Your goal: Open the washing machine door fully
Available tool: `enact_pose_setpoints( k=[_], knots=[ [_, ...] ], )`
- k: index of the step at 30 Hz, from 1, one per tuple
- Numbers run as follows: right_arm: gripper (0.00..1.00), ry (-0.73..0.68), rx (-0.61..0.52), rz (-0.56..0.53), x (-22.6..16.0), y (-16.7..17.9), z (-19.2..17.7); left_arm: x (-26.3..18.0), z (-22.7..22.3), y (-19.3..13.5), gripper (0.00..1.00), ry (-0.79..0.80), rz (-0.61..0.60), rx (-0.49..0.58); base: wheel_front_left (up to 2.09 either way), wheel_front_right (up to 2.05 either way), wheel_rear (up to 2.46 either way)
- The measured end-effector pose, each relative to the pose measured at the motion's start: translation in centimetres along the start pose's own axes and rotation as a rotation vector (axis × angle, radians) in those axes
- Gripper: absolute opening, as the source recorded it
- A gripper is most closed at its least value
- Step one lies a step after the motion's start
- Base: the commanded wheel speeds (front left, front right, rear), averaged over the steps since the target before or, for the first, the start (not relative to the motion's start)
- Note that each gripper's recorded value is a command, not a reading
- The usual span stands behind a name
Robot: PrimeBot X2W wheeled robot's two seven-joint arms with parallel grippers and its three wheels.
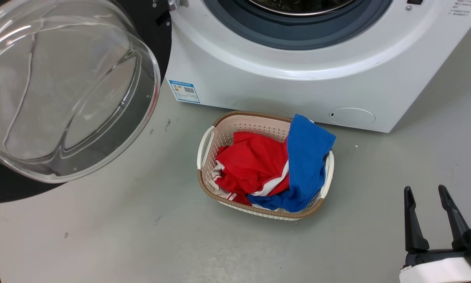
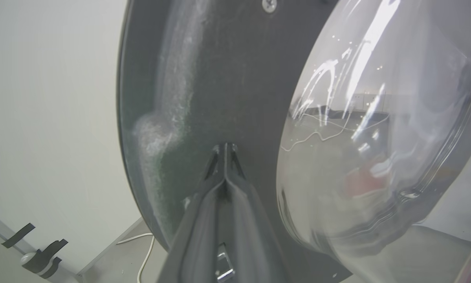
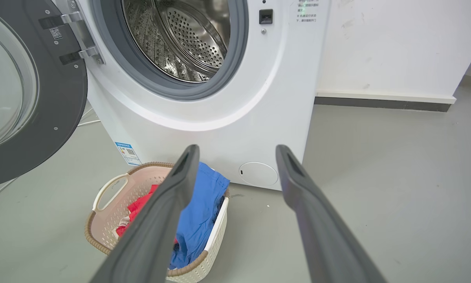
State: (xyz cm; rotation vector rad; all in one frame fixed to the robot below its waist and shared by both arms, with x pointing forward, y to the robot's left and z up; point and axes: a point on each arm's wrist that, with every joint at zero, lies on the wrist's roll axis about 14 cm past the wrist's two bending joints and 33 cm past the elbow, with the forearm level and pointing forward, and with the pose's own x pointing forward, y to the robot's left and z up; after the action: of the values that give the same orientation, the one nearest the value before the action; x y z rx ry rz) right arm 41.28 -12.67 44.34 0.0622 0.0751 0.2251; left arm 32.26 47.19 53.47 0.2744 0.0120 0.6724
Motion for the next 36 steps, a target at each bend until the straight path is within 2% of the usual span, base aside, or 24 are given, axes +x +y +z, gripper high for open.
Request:
enact_pose_setpoints(
  k=[13,22,30,36],
  knots=[
    [1.0,0.004,-0.001,-0.02,-0.1,-0.6,-0.1,1.4,0.0,0.3,0.0,0.006,-0.005,0.012,0.0,0.0,0.0],
    [1.0,-0.045,0.01,-0.029,-1.1,-0.7,1.8,-0.2,3.0,-0.7,0.0,-0.096,-0.053,-0.005,0.0,0.0,0.0],
    [1.0,-0.1,0.006,-0.036,-2.5,-0.7,3.9,-3.2,7.7,-3.9,0.0,-0.26,-0.142,-0.025,0.0,0.0,0.0],
    [1.0,-0.144,-0.008,-0.054,-3.7,-1.2,5.5,-6.3,10.1,-8.2,0.0,-0.346,-0.261,-0.063,0.0,0.0,0.0]
  ],
)
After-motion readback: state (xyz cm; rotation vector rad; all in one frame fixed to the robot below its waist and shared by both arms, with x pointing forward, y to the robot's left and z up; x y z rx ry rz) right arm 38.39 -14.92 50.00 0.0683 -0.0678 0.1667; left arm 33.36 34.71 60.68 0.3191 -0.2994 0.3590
